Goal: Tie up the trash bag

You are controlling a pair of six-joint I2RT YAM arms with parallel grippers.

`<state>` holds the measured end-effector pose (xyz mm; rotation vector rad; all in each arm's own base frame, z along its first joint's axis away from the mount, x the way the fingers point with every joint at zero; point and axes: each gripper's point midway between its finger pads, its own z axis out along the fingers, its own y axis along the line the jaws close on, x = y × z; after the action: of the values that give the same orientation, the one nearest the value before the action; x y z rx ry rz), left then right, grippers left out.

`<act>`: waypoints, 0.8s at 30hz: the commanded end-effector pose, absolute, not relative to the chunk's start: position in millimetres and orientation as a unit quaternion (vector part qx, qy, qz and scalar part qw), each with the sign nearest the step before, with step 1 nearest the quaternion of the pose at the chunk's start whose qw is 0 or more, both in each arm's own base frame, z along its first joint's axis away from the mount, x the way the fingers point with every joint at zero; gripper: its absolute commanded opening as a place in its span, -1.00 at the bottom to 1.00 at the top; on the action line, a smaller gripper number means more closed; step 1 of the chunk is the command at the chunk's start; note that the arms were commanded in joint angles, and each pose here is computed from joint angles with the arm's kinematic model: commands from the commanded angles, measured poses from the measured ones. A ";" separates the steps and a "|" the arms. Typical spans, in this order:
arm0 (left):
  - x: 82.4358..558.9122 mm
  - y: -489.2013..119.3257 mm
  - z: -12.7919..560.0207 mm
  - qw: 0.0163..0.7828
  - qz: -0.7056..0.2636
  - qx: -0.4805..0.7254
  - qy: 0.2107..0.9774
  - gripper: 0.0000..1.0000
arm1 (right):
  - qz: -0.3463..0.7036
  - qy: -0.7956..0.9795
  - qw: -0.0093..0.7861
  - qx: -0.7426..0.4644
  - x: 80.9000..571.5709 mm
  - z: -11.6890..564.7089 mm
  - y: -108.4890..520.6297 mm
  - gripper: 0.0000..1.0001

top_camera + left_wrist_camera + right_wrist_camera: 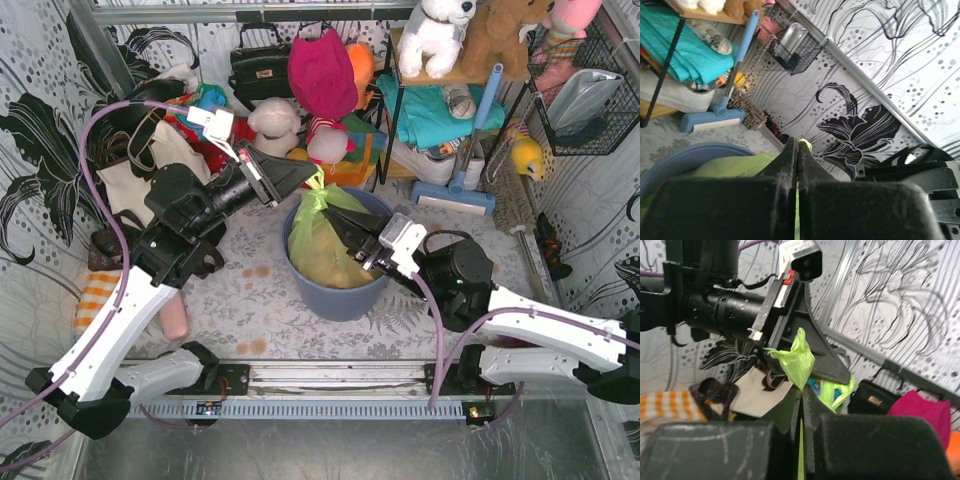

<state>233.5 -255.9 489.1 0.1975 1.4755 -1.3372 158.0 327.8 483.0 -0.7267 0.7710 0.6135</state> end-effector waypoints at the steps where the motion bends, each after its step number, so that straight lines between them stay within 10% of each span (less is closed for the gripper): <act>1: 250.1 -246.5 500.1 0.588 -0.520 0.082 0.614 -1.00 | 0.350 0.436 0.759 -0.334 149.9 462.7 322.2 -1.00; 24: 353.3 -232.9 378.7 0.583 -0.315 0.030 0.748 -1.00 | 0.516 0.568 0.531 -0.360 75.6 342.4 298.1 -1.00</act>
<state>330.2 -251.6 387.2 0.1321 1.7424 -0.8861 102.3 297.8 349.1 -0.7902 1.3394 1.0957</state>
